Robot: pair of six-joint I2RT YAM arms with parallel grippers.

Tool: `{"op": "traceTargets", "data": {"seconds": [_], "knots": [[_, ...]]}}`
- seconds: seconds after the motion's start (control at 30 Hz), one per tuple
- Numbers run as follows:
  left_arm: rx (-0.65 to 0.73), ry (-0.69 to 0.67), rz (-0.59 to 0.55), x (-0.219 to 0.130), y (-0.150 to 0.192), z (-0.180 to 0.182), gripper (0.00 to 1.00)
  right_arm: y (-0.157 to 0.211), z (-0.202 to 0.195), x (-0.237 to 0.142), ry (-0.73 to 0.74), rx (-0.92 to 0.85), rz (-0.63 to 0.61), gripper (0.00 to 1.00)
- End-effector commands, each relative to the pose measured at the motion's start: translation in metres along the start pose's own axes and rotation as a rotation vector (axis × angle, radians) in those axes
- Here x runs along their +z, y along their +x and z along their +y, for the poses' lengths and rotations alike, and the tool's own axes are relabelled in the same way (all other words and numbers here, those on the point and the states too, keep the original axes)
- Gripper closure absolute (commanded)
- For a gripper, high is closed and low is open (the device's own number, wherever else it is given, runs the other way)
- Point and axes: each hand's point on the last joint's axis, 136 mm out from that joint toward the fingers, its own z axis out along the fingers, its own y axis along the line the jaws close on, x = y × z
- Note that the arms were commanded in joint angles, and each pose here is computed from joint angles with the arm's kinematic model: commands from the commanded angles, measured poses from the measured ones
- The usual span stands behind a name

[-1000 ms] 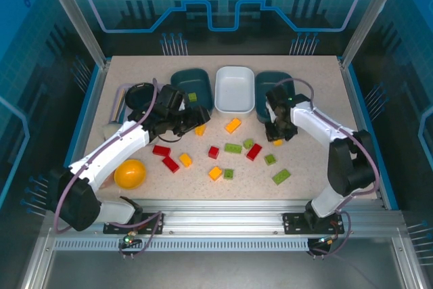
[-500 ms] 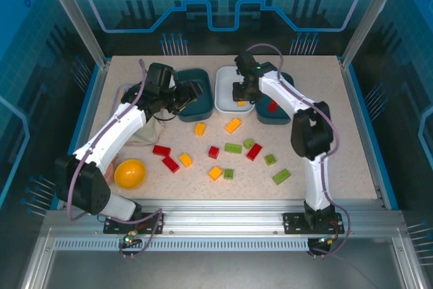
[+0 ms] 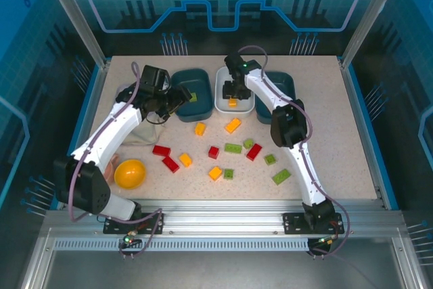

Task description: Sort the legos into containers by color

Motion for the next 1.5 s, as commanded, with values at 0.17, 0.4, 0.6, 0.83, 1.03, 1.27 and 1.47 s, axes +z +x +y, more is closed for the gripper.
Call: {"op": "traceTargets", "data": {"seconds": [0.17, 0.4, 0.6, 0.83, 1.03, 1.27, 1.47], "knots": [[0.046, -0.102, 0.037, -0.022, 0.024, 0.036, 0.3, -0.011, 0.036, -0.14, -0.124, -0.124, -0.229, 0.44], [0.067, -0.134, 0.087, -0.023, 0.043, 0.054, 0.31, 0.056, 0.033, -0.209, -0.23, -0.209, -0.358, 0.46], [0.065, -0.163, 0.121, -0.019, 0.063, 0.069, 0.32, 0.144, 0.015, -0.225, -0.284, -0.22, -0.353, 0.46], [0.023, -0.21, 0.146, -0.015, 0.085, 0.088, 0.34, 0.219, 0.002, -0.214, -0.281, -0.218, -0.285, 0.46], [0.009, -0.205, 0.17, -0.006, 0.093, 0.089, 0.37, 0.234, 0.01, -0.211, -0.276, -0.249, -0.281, 0.46], [0.329, -0.18, 0.182, 0.04, 0.092, 0.052, 0.34, 0.233, 0.022, -0.204, -0.328, -0.265, -0.291, 0.43], [0.481, -0.281, 0.145, 0.089, 0.082, 0.044, 0.25, 0.225, 0.027, -0.21, -0.399, -0.233, -0.303, 0.28]]}}
